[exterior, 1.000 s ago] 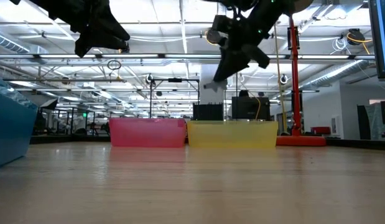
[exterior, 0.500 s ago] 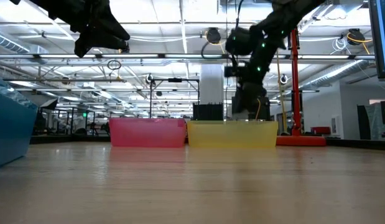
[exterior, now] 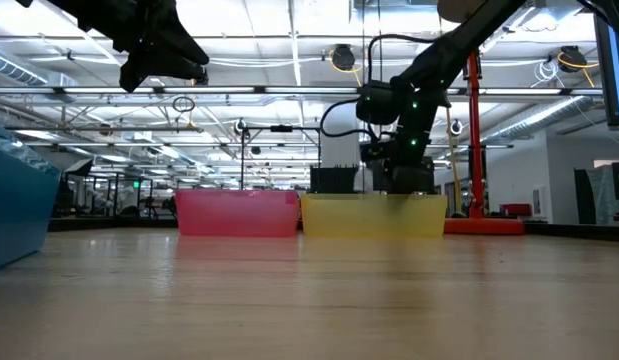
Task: Pick and place Stapler, Stapler remover, tape
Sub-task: Put the light blue staple remover into the yellow bin, then return to Home Position
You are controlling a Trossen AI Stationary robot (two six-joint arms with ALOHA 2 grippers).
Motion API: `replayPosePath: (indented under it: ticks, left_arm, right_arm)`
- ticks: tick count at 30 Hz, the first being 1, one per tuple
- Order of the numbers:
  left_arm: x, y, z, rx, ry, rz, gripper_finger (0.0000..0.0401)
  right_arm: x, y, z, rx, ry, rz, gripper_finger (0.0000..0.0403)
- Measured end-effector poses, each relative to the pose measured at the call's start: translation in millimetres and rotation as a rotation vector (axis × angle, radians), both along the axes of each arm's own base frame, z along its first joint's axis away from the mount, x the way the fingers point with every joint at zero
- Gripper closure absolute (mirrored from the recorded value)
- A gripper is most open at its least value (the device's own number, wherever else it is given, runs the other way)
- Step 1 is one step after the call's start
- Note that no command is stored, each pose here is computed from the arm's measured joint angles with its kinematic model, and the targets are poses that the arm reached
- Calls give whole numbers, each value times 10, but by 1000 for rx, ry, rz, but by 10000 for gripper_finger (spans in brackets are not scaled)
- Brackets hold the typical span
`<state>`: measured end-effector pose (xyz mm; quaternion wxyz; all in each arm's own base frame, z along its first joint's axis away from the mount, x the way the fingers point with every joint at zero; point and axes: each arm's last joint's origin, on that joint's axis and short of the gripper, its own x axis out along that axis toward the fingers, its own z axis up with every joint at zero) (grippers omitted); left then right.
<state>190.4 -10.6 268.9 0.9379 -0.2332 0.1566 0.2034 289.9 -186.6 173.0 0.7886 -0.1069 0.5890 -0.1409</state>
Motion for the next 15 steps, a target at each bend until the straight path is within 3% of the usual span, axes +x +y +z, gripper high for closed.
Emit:
replayPosePath:
  ticks: [9, 12, 15]
  left_arm:
    - [0, 0, 1, -1, 0, -1, 272]
    - [1, -4, 0, -25, -6, -3, 272]
    - [3, -14, -2, 14, 14, -61, 272]
  right_arm:
    - [13, -8, 31, -15, -25, -5, 322]
    - [-5, 50, 164, -29, -52, -1, 305]
    - [-40, 158, 408, -45, -130, -22, 297]
